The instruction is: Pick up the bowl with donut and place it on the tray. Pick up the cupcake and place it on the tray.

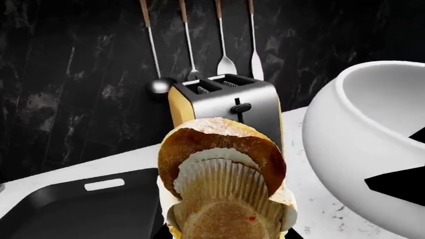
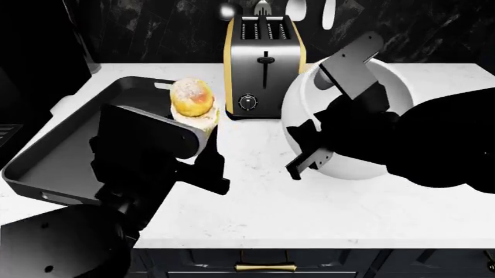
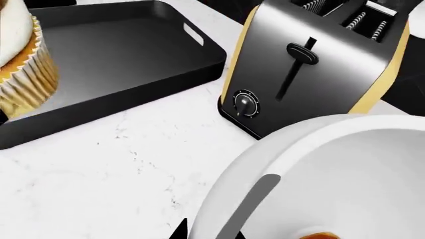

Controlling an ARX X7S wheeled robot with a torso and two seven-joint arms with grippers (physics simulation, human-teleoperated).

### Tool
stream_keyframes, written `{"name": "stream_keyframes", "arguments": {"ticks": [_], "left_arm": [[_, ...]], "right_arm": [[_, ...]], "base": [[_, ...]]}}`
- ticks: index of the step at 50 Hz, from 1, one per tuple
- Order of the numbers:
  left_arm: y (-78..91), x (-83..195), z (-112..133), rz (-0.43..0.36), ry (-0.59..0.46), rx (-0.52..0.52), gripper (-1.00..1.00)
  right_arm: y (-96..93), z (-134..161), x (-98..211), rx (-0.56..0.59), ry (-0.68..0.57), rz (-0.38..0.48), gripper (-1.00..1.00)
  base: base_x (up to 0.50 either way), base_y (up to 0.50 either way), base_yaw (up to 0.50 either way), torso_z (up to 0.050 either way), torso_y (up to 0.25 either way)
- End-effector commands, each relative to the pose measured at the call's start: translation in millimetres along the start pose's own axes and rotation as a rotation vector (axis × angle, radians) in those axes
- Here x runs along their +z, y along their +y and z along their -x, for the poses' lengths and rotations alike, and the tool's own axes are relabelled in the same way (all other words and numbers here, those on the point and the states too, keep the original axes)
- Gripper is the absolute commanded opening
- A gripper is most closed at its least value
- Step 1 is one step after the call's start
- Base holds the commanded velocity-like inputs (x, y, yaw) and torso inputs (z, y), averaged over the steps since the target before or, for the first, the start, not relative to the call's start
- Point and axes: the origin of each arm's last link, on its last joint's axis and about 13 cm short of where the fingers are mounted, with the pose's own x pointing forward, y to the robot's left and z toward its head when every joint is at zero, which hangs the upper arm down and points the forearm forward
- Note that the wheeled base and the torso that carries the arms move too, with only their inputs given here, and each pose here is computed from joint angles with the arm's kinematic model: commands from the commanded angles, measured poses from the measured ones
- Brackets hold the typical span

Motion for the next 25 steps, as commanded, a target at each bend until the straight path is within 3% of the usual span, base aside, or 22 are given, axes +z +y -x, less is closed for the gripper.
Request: {"name": "stream_keyframes", "arguments": {"ticks": [1, 6, 25], "left_arm": [[16.1, 24, 6, -0.051, -0.033, 0.004, -1.0], [23.9, 23, 1, -0.069, -0.032, 0.043, -1.0], [26.2, 19, -6, -0.071, -0.03, 0.06, -1.0]], "right_arm": [[-0.6, 11, 7, 0.017, -0.034, 0.011, -1.0], [-0.4, 11, 6, 0.023, -0.032, 0.022, -1.0], [-1.0, 8, 4, 0.03, -0.01, 0.045, -1.0]], "base": [[0.0, 0.0, 0.0, 0.0, 0.0], [0.0, 0.04, 0.0, 0.0, 0.0], [0.0, 0.34, 0.0, 0.0, 0.001]]}}
